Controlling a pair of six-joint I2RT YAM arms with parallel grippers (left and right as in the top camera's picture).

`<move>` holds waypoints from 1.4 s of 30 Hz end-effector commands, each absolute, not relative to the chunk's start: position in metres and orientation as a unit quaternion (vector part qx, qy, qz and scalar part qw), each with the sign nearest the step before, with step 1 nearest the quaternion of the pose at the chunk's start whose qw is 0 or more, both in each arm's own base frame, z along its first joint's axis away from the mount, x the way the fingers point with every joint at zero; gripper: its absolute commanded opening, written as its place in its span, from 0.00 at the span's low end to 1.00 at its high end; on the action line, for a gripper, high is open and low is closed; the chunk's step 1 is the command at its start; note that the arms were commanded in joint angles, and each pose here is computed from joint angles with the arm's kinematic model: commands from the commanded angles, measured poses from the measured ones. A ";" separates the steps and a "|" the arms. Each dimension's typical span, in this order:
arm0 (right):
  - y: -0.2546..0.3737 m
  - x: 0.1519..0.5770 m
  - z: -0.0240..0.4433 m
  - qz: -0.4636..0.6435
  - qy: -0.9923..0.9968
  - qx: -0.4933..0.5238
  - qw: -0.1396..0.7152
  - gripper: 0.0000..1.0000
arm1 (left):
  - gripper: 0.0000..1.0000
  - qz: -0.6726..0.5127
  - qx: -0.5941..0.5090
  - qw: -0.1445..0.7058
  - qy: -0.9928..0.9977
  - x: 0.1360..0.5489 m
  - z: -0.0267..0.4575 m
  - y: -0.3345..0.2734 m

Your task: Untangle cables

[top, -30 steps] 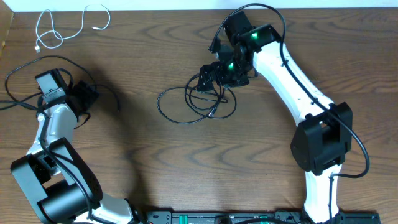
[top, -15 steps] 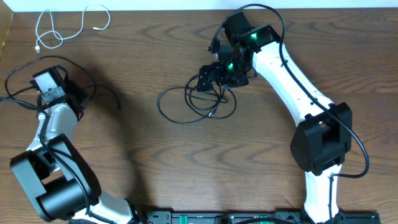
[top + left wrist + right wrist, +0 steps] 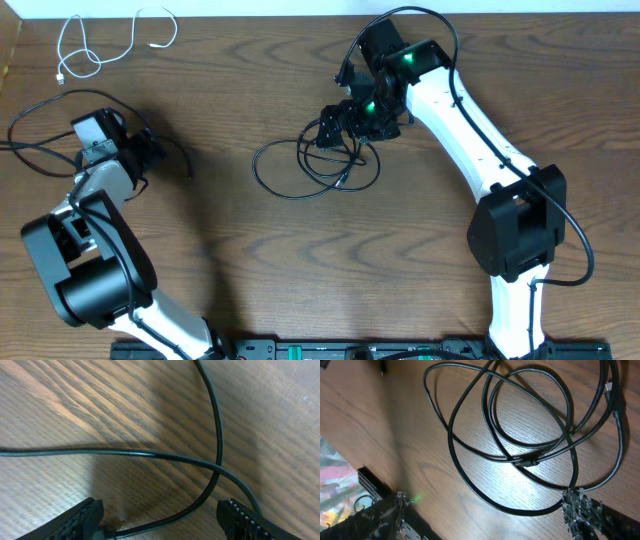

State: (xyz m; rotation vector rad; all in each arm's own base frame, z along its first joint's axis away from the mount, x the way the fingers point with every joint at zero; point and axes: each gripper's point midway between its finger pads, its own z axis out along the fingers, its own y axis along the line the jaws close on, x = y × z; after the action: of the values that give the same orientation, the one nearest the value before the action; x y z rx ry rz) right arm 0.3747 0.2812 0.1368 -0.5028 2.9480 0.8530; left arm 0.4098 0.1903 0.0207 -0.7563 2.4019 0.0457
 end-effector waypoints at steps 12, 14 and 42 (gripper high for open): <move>0.285 0.369 0.152 0.280 0.945 -0.166 0.025 0.99 | 0.29 -0.061 -0.267 0.283 0.919 0.414 0.002 0.161; 0.285 0.369 0.152 0.280 0.945 -0.166 0.025 0.99 | 0.26 -0.075 -0.287 0.282 0.912 0.414 0.004 0.159; 0.277 0.366 0.147 0.256 0.953 -0.163 0.019 0.99 | 0.80 -0.112 -0.366 0.324 0.865 0.432 0.029 0.164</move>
State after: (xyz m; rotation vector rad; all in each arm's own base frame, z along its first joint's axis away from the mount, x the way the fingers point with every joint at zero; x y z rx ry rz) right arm 0.3695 0.2748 0.1334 -0.4917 2.9884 0.8122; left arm 0.4345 0.1449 0.0227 -1.0554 2.2386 -0.4870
